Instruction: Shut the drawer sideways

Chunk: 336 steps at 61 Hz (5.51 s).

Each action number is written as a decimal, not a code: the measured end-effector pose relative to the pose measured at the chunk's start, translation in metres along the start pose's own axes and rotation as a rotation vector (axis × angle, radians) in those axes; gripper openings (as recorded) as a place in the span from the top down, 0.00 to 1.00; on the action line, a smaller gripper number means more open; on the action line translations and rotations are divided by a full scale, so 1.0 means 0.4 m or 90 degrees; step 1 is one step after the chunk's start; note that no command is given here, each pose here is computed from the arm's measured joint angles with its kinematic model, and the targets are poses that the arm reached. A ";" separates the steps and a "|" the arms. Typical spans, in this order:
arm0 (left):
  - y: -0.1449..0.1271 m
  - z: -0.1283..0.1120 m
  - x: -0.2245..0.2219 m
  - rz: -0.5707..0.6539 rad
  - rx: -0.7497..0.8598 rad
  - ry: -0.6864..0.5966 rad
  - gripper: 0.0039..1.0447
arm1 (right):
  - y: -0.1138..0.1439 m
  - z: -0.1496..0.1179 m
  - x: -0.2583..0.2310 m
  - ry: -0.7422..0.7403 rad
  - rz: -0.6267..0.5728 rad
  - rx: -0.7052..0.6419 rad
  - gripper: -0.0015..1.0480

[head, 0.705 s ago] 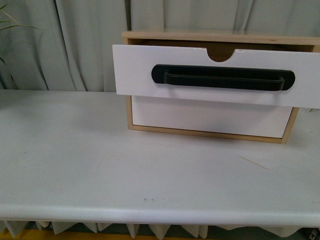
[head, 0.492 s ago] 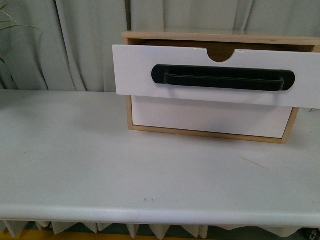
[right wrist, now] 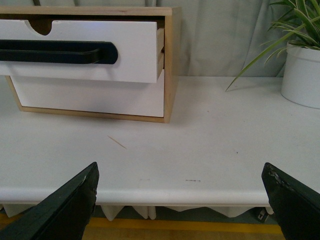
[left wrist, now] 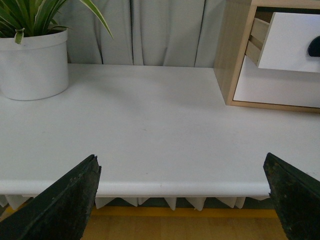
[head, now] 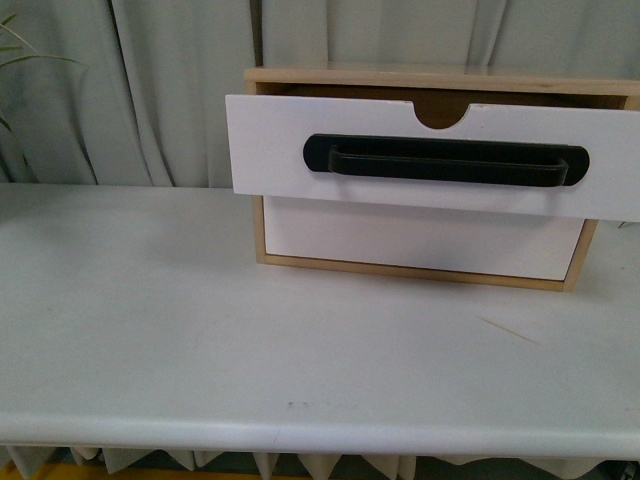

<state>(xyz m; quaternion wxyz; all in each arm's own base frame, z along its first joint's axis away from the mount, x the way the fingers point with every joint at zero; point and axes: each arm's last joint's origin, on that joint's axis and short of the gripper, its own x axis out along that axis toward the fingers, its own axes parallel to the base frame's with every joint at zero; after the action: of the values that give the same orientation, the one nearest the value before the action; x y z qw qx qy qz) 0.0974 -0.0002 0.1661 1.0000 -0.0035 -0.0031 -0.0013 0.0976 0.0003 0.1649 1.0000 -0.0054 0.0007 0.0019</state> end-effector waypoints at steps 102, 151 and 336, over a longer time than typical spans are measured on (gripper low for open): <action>-0.348 0.140 0.384 -0.043 -0.765 0.252 0.05 | 0.045 0.056 0.370 -0.009 0.115 -0.709 0.09; -0.394 0.109 0.547 -0.043 -0.836 0.274 0.05 | 0.100 0.058 0.448 -0.025 0.133 -0.736 0.09; -0.415 0.150 0.632 -0.049 -0.768 0.276 0.05 | 0.046 0.115 0.544 0.005 0.093 -0.677 0.09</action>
<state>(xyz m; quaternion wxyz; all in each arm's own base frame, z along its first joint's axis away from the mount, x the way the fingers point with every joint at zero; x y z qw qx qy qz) 0.3495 -0.1663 0.2288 0.7992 -0.5653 0.2003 -0.0394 0.3150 0.0199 0.2104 0.8567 -0.5109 0.0038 0.0712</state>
